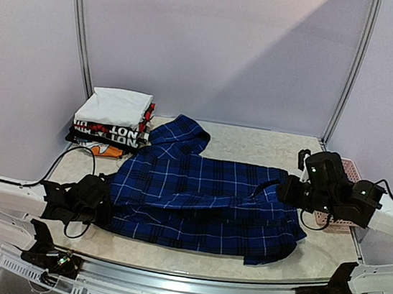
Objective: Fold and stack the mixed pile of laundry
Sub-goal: Adjust the 1/3-folded tank top at the center of the board.
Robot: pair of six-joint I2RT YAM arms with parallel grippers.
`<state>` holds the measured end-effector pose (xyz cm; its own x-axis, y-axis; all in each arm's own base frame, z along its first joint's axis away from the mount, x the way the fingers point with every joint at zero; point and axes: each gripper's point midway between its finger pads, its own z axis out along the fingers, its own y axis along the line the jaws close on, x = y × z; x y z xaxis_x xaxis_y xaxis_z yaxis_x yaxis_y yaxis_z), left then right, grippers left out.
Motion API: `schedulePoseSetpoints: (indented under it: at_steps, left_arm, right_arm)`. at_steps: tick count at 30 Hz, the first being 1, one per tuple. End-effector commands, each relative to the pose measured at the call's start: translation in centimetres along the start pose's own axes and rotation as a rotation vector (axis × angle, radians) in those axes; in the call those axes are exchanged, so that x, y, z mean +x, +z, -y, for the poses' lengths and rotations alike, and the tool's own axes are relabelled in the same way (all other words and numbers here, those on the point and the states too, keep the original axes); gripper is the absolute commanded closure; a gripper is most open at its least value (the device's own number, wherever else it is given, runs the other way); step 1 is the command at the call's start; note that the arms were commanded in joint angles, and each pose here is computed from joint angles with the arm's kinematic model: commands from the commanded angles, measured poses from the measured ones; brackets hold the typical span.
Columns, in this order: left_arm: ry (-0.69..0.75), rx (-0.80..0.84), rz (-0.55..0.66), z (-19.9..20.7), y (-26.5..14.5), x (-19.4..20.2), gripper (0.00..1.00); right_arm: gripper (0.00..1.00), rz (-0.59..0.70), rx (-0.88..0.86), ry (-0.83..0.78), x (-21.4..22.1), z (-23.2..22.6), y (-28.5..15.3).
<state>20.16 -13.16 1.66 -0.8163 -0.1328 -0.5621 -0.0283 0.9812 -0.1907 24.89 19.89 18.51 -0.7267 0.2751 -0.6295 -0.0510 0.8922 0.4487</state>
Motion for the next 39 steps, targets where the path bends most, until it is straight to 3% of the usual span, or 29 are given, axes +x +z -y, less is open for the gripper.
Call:
schedulePoseSetpoints:
  at_steps: [1, 19, 28, 32, 39]
  left_arm:
    - [0.01, -0.063, -0.019, -1.5, 0.1, 1.0, 0.75]
    - [-0.021, 0.065, 0.042, 0.6, -3.5, -1.6, 0.71]
    - [0.039, 0.175, 0.097, 4.6, -6.2, -4.1, 0.67]
    - [0.075, 0.201, 0.116, 6.8, -6.9, -5.2, 0.65]
    - [0.152, 0.291, 0.084, 11.9, -6.0, -5.6, 0.69]
  right_arm:
    - [1.0, -0.038, 0.127, -0.034, 2.2, 4.0, -0.1]
    - [0.98, -0.197, 0.3, -0.012, 10.7, 11.8, 2.8]
    - [0.73, -0.236, 0.327, -0.001, 12.2, 13.0, 2.9]
    - [0.48, -0.204, 0.311, 0.0, 10.7, 12.1, 1.9]
    - [0.43, -0.152, 0.186, -0.034, 7.1, 8.1, -0.2]
